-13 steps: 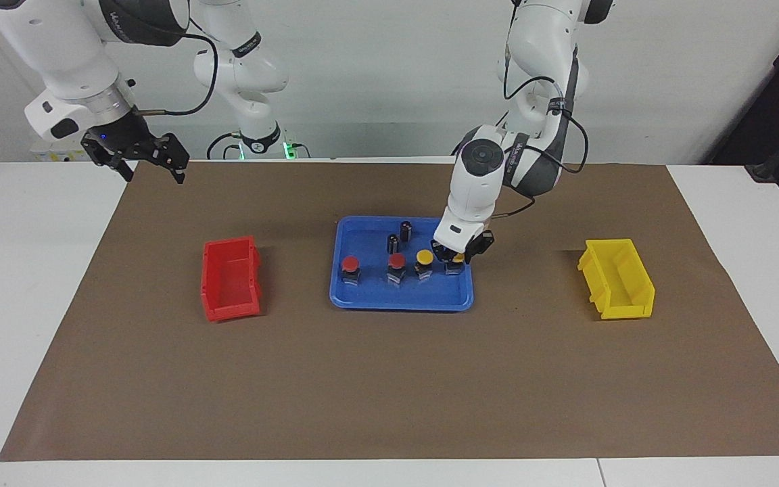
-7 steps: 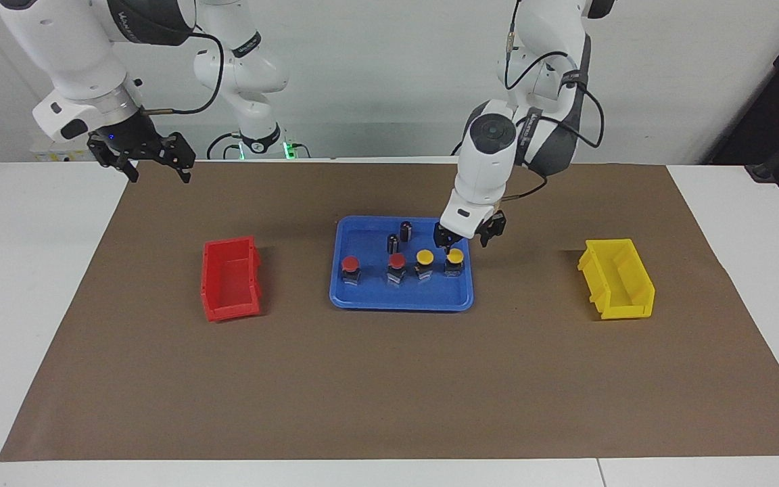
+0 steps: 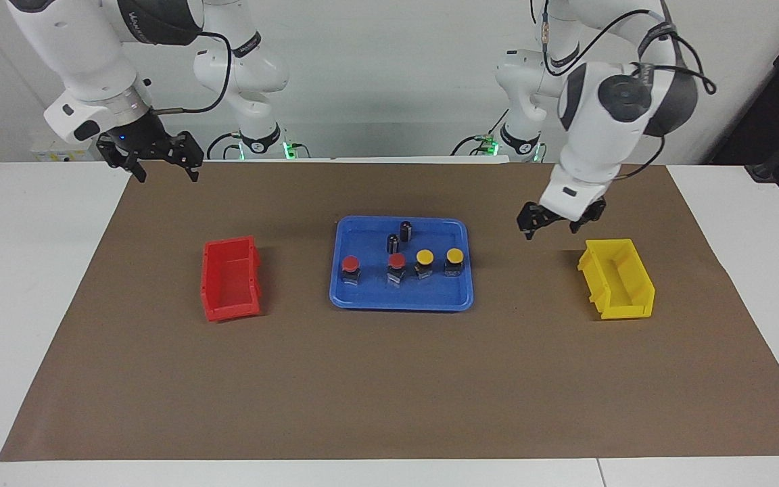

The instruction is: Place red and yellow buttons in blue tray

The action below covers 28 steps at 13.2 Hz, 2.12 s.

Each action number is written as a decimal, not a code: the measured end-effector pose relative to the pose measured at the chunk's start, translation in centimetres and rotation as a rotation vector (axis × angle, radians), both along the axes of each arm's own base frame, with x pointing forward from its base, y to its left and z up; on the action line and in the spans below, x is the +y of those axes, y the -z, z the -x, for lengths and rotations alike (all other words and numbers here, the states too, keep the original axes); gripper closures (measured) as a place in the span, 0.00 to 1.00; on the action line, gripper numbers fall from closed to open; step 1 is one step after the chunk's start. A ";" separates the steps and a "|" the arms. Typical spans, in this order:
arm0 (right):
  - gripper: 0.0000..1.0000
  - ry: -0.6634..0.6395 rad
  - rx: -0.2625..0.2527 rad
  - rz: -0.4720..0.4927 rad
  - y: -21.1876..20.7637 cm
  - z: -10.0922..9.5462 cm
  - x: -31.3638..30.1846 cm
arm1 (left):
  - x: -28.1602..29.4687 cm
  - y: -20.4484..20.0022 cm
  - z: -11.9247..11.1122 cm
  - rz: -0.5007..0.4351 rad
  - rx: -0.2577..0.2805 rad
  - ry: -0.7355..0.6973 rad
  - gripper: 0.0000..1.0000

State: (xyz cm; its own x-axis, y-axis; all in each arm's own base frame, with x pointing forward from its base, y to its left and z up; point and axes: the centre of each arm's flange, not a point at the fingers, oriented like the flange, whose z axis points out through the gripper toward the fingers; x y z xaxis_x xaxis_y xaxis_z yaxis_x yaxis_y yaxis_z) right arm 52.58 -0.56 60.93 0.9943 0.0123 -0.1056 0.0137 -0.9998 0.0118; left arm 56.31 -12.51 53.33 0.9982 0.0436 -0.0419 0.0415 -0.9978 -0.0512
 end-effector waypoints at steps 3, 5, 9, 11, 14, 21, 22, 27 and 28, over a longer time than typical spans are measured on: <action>0.00 -0.002 0.001 0.000 0.0 0.1 0.1 | 4.1 -1.5 0.3 0.006 0.010 0.038 0.00; 0.00 -0.001 0.002 0.000 0.0 0.1 0.0 | 5.5 -2.6 0.8 0.011 0.013 0.071 0.00; 0.00 -0.001 0.001 0.000 0.0 0.1 0.0 | 8.4 -5.7 3.0 0.030 0.018 0.122 0.00; 0.00 -0.001 0.001 0.000 0.0 0.1 0.1 | 9.2 -6.6 3.4 0.035 0.005 0.132 0.00; 0.00 -0.001 0.000 0.000 0.0 0.1 0.1 | 10.3 -6.8 3.3 0.036 0.001 0.145 0.00; 0.00 -0.001 -0.001 0.000 -0.1 0.1 0.1 | 11.2 -6.8 3.3 0.038 0.002 0.163 0.00; 0.00 -0.001 -0.001 0.000 -0.1 0.1 0.1 | 11.2 -6.8 3.3 0.038 0.002 0.163 0.00; 0.00 -0.001 -0.002 0.000 -0.1 0.2 0.1 | 11.2 -6.8 3.3 0.038 0.003 0.165 0.00; 0.00 -0.001 -0.002 0.000 -0.1 0.2 0.1 | 11.2 -6.8 3.3 0.038 0.003 0.166 0.00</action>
